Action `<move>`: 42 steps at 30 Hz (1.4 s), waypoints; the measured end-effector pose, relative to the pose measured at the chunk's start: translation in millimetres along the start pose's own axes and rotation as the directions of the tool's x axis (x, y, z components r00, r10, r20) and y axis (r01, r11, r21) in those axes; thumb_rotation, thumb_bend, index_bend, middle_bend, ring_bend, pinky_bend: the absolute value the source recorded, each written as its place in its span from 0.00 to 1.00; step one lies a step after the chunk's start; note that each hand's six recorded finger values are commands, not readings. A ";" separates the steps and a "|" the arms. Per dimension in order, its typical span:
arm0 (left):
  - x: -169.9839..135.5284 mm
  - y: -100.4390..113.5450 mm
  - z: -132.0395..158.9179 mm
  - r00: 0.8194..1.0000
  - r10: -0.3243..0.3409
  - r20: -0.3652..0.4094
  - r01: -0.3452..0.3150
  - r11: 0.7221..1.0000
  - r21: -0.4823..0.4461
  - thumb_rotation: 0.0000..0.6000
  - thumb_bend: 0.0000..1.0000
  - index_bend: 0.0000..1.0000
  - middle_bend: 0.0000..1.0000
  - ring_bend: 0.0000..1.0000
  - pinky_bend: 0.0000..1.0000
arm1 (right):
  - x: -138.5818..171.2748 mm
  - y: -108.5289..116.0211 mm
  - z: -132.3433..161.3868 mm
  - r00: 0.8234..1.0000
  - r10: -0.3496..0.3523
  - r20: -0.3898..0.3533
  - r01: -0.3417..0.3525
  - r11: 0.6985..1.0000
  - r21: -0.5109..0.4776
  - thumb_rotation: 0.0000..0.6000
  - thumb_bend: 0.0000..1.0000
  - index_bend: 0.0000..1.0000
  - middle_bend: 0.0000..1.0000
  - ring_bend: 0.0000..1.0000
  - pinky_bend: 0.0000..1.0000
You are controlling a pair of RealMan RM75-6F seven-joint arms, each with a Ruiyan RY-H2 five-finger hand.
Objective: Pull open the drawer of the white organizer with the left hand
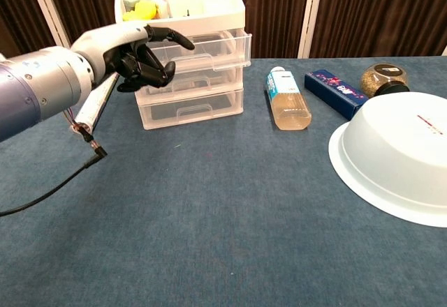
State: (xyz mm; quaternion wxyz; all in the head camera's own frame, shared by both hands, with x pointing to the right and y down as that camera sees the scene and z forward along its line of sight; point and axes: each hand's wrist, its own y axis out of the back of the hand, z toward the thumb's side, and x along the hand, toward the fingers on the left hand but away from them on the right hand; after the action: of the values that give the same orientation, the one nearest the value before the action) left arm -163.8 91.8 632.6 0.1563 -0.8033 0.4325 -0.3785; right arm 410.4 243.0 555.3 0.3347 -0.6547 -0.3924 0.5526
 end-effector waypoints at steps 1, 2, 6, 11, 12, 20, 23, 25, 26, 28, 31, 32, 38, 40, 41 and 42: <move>0.7 3.0 1.1 1.000 0.011 0.000 -0.011 1.000 0.015 1.00 0.70 0.20 1.00 0.94 0.93 | -0.1 0.0 0.0 1.000 0.000 0.000 0.000 1.000 0.000 1.00 0.11 0.00 0.00 0.00 0.00; 1.5 5.4 1.8 1.000 0.019 -0.003 -0.019 0.999 0.030 1.00 0.71 0.21 1.00 0.94 0.93 | -0.1 0.0 0.1 1.000 0.001 0.000 -0.001 1.000 -0.001 1.00 0.11 0.00 0.00 0.00 0.00; 6.8 15.2 2.0 0.998 0.044 -0.051 -0.038 0.992 0.121 1.00 0.72 0.23 1.00 0.95 0.94 | -0.1 0.0 0.4 1.000 0.001 -0.002 -0.001 1.000 -0.001 1.00 0.11 0.00 0.00 0.00 0.00; 12.9 21.6 3.0 0.993 0.058 -0.105 -0.038 0.983 0.179 1.00 0.72 0.26 1.00 0.95 0.94 | 0.0 0.0 0.2 1.000 0.001 0.000 -0.001 1.000 -0.001 1.00 0.11 0.00 0.00 0.00 0.00; 14.2 22.2 3.1 0.991 0.058 -0.117 -0.036 0.982 0.184 1.00 0.72 0.26 1.00 0.95 0.94 | 0.0 0.2 0.2 1.000 0.001 0.000 -0.001 1.000 -0.002 1.00 0.11 0.00 0.00 0.00 0.00; 15.8 17.5 -2.5 0.982 0.026 -0.186 0.007 0.984 0.178 1.00 0.72 0.25 1.00 0.95 0.94 | 0.0 0.3 -0.2 1.000 0.002 0.001 -0.002 1.000 -0.003 1.00 0.11 0.00 0.00 0.00 0.00; 15.6 15.1 -1.9 0.980 0.009 -0.198 0.024 0.987 0.161 1.00 0.72 0.25 1.00 0.95 0.94 | -0.1 0.3 -0.3 1.000 0.002 0.001 -0.002 1.000 -0.003 1.00 0.11 0.00 0.00 0.00 0.00; 15.4 13.7 -0.3 0.980 -0.002 -0.201 0.032 0.989 0.143 1.00 0.72 0.25 1.00 0.95 0.94 | 0.0 0.2 -0.3 1.000 0.002 0.001 -0.002 1.000 -0.003 1.00 0.11 0.00 0.00 0.00 0.00; 15.3 13.3 0.5 0.979 -0.006 -0.202 0.033 0.991 0.131 1.00 0.72 0.25 1.00 0.95 0.94 | 0.0 0.2 -0.3 1.000 0.002 0.001 -0.002 1.000 -0.003 1.00 0.11 0.00 0.00 0.00 0.00; 14.7 11.9 2.5 0.979 -0.019 -0.205 0.039 0.995 0.095 1.00 0.72 0.26 1.00 0.95 0.94 | 0.0 0.4 -0.4 1.000 0.002 0.001 -0.002 1.000 -0.004 1.00 0.11 0.00 0.00 0.00 0.00; 12.6 9.4 6.7 0.978 -0.044 -0.202 0.056 0.997 0.053 1.00 0.72 0.26 1.00 0.95 0.94 | 0.0 0.3 -0.2 1.000 0.002 0.000 -0.002 1.000 -0.003 1.00 0.11 0.00 0.00 0.00 0.00; 11.8 8.8 7.8 0.979 -0.050 -0.200 0.061 0.997 0.048 1.00 0.72 0.26 1.00 0.95 0.94 | 0.0 0.2 -0.1 1.000 0.002 0.000 -0.002 1.000 -0.003 1.00 0.11 0.00 0.00 0.00 0.00; 4.0 0.6 11.5 0.978 -0.090 -0.186 0.099 0.994 0.043 1.00 0.72 0.27 1.00 0.95 0.94 | -0.1 0.4 -0.2 1.000 0.001 0.001 -0.001 1.000 -0.002 1.00 0.11 0.00 0.00 0.00 0.00; 0.7 -2.5 13.6 0.979 -0.101 -0.176 0.110 0.993 0.043 1.00 0.72 0.27 1.00 0.95 0.94 | -0.1 0.5 -0.2 1.000 0.001 0.002 -0.001 1.000 -0.003 1.00 0.11 0.00 0.00 0.00 0.00; -0.6 -3.7 14.5 0.980 -0.106 -0.171 0.114 0.993 0.043 1.00 0.72 0.27 1.00 0.95 0.94 | -0.2 0.6 -0.2 1.000 0.001 0.002 -0.001 1.000 -0.002 1.00 0.11 0.00 0.00 0.00 0.00; -2.2 -4.9 16.0 0.980 -0.110 -0.165 0.118 0.992 0.042 1.00 0.72 0.27 1.00 0.95 0.94 | -0.2 0.6 -0.2 1.000 0.000 0.001 0.000 1.000 -0.002 1.00 0.11 0.00 0.00 0.00 0.00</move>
State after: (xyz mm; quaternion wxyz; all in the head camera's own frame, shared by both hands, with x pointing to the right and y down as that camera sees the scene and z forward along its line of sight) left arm -149.9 95.1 623.8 0.1193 -0.7890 0.3872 -0.4618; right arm 410.7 242.5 554.9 0.3336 -0.6548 -0.3931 0.5526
